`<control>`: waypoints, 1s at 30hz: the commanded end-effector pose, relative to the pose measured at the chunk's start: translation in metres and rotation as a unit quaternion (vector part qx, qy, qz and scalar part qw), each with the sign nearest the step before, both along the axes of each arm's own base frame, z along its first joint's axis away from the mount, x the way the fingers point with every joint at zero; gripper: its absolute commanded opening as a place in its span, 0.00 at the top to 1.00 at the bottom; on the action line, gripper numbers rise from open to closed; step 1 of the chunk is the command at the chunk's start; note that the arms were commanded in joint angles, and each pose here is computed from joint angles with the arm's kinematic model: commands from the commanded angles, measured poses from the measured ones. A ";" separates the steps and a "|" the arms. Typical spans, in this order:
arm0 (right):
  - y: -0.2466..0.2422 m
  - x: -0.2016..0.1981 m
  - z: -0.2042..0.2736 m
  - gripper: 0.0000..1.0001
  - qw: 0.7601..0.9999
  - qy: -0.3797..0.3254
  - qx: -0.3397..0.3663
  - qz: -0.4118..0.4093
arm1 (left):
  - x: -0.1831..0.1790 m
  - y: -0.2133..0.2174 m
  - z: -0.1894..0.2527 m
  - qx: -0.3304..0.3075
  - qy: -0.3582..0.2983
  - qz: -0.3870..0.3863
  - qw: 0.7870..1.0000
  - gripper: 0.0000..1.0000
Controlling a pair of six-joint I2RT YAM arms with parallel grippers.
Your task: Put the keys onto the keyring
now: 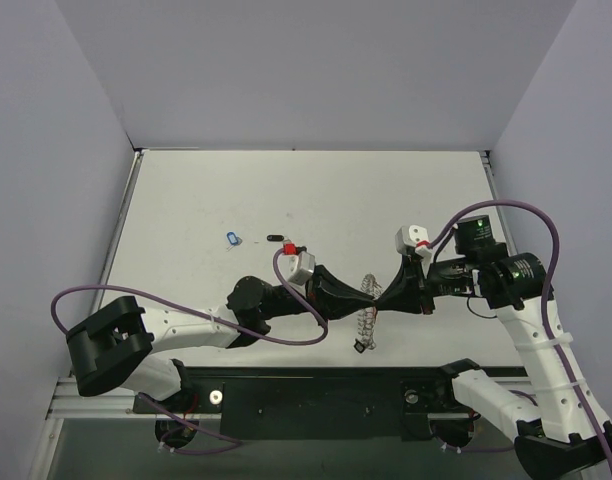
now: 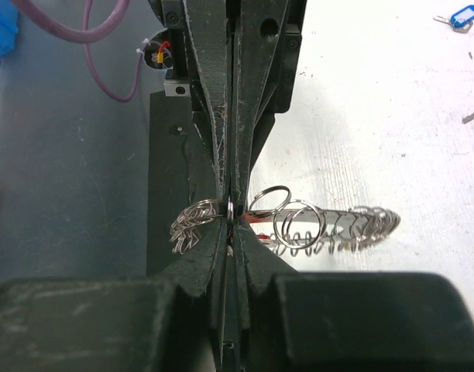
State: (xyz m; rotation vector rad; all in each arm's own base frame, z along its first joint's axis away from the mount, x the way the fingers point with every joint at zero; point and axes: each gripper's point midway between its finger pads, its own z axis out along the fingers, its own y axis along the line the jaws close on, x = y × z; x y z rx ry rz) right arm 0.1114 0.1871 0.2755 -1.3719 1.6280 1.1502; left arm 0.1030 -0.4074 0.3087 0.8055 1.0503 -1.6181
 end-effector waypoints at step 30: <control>-0.032 -0.003 -0.034 1.00 0.990 0.026 -0.140 -0.021 | 0.018 0.014 0.005 0.250 -0.077 -0.046 0.964 0.48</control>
